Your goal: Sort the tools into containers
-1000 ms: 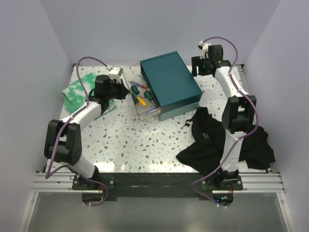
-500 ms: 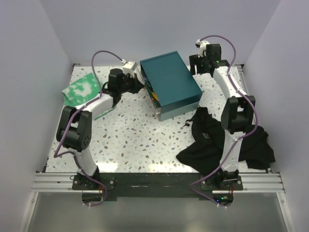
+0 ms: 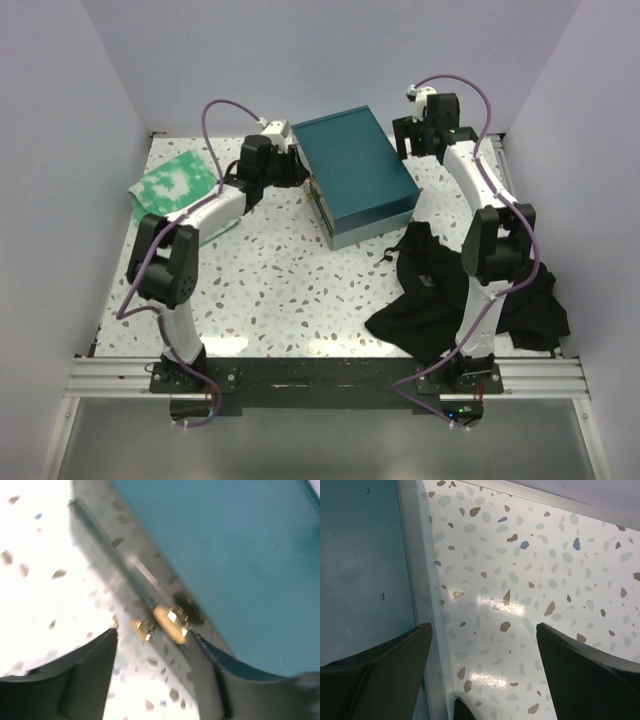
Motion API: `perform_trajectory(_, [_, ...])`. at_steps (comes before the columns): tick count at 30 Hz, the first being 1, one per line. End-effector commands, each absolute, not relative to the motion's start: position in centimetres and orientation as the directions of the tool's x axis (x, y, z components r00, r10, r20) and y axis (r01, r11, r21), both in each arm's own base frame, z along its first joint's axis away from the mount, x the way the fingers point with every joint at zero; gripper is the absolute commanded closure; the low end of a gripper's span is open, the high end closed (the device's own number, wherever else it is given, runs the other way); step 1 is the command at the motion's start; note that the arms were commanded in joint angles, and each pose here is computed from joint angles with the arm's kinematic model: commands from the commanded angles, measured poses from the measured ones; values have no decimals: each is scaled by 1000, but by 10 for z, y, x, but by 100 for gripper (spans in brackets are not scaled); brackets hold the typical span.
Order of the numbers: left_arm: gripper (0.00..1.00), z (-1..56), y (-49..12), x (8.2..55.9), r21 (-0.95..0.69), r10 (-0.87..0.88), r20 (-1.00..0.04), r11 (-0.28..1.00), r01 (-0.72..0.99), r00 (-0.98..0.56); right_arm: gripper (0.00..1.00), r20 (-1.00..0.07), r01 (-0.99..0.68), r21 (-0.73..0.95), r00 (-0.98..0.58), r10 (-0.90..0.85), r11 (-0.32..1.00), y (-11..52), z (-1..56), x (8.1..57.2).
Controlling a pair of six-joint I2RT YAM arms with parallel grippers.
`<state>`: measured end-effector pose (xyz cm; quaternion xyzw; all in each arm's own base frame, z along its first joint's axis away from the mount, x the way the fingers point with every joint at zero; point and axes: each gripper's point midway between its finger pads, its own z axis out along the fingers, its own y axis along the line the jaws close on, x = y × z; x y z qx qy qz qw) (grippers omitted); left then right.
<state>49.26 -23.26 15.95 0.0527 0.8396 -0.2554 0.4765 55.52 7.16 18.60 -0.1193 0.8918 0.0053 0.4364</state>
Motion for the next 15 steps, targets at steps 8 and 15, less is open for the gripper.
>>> perform_trajectory(8, [0, 222, -121, 427, -137, -79, -913, 983, 120, -401, 1, -849, 39, -91, -525, -57, 995, 49, 257, 469])
perform_trajectory(15, [0, 195, -86, 413, -125, -92, -908, 991, 55, -409, 1, -838, 43, -110, -540, -70, 993, 29, 261, 373])
